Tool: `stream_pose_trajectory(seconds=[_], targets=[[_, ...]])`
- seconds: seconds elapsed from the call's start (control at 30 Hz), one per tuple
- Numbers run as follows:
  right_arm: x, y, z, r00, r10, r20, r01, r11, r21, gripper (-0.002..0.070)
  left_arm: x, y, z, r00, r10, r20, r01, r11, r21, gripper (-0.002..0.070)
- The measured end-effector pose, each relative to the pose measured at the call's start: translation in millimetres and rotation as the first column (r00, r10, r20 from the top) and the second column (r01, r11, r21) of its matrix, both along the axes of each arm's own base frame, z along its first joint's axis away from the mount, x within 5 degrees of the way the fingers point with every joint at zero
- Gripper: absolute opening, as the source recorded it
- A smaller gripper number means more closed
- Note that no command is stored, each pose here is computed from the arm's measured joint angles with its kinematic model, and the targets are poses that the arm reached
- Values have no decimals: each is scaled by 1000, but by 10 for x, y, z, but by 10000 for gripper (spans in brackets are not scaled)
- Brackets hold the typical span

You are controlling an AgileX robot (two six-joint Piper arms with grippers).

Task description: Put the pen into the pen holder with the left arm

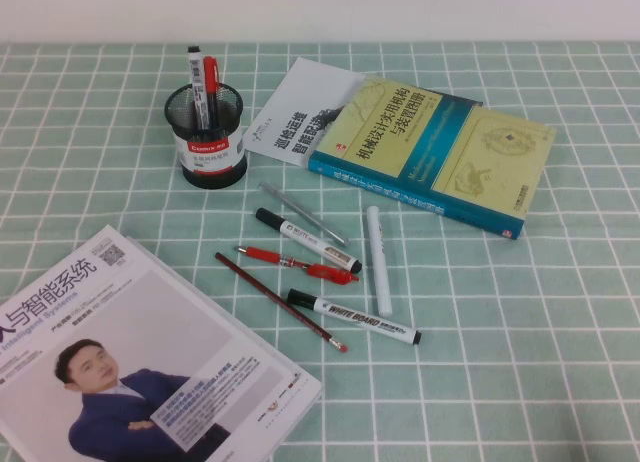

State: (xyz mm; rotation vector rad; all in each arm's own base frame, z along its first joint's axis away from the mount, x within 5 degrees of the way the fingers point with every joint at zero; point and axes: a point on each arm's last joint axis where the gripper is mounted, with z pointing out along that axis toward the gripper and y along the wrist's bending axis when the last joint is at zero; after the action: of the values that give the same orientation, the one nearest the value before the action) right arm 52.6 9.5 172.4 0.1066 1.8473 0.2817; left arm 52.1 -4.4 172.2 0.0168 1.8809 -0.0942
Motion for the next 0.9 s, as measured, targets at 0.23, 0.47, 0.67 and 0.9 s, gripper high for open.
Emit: stream_pose_trajectory(seconds=[0.23,0.47,0.67,0.9], targets=[[0,0,0,1000,0,0,0,1000,0,-20,0,0,0,1000,0,0,0,1000,0,-3],[0,0,0,1000,0,0,0,1000,0,-20,0,1,0,1000,0,0,0,1000,4,-3],[0,0,0,1000,0,0,0,1000,0,-20,0,2,0,1000,0,0,0,1000,6,-3],[0,0,0,1000,0,0,0,1000,0,-20,0,3,0,1000,1,1,-1,1000,8,-3]])
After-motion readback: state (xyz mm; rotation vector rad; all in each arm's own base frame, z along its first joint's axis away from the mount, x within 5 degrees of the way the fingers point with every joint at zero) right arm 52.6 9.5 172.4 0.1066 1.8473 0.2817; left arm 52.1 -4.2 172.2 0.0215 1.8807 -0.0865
